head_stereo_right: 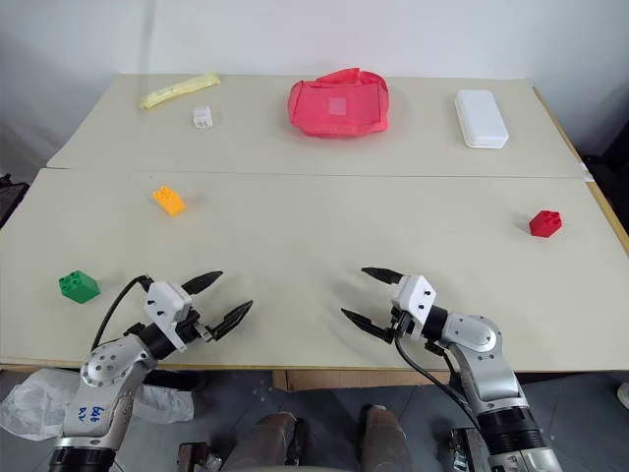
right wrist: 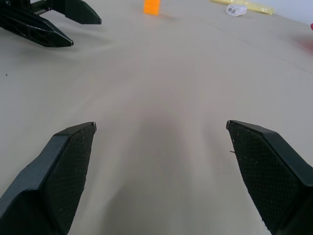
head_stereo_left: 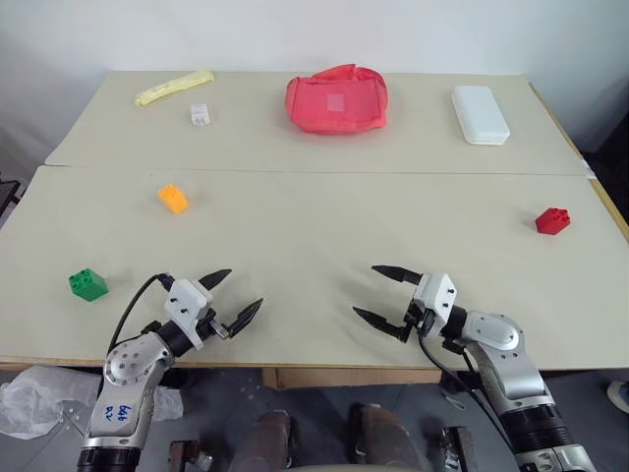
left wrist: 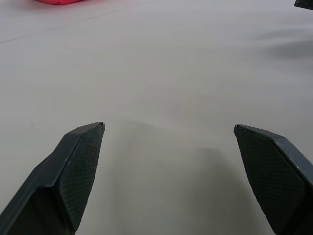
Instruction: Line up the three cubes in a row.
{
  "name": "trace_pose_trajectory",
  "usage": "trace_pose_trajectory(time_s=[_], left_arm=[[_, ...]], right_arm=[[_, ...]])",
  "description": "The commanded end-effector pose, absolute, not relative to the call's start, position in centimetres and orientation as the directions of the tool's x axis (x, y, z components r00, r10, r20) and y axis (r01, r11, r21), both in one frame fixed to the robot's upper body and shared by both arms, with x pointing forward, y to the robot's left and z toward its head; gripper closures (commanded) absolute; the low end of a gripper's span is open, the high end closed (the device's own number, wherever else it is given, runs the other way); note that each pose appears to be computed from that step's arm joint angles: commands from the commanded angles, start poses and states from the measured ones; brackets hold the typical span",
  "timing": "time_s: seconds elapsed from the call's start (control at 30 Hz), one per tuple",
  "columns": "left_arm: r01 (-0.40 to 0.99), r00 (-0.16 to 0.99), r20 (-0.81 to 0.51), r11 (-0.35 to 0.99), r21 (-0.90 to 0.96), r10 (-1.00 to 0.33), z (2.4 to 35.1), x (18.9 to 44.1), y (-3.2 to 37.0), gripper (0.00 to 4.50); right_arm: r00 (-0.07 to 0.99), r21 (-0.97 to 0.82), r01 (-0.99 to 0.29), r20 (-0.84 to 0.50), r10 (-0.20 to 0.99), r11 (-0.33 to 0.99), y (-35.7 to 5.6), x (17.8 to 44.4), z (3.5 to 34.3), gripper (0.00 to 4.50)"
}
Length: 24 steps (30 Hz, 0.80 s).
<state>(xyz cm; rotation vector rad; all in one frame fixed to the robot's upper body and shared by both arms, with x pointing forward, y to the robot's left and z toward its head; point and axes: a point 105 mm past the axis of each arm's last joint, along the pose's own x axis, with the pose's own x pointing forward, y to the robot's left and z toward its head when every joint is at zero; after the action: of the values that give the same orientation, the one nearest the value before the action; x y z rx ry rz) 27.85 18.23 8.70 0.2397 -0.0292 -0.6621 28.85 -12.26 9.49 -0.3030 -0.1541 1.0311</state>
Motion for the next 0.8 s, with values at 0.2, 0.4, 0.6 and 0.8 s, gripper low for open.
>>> trace_pose_trajectory(time_s=[0.2,0.4,0.6,0.8], left_arm=[[0.679,0.7,0.039,0.681,0.275,-0.714,11.4,28.3,15.7,0.03],[0.83,0.488,0.003,0.465,0.307,-0.873,11.8,27.5,11.2,0.03],[0.897,0.321,0.016,0.31,0.315,-0.947,13.1,27.9,8.2,0.03],[0.91,0.252,-0.014,0.232,0.344,-0.968,13.1,28.2,7.0,0.03]], right_arm=[[0.742,-0.327,-0.597,0.122,0.659,0.733,-17.8,30.5,12.7,0.0],[0.928,-0.285,-0.214,0.24,0.285,0.934,-26.4,29.3,14.2,0.0],[0.96,-0.144,0.168,0.247,-0.129,0.975,-33.3,25.0,11.0,0.0],[0.939,-0.154,0.288,0.237,-0.248,0.945,-33.6,26.3,12.3,0.0]])
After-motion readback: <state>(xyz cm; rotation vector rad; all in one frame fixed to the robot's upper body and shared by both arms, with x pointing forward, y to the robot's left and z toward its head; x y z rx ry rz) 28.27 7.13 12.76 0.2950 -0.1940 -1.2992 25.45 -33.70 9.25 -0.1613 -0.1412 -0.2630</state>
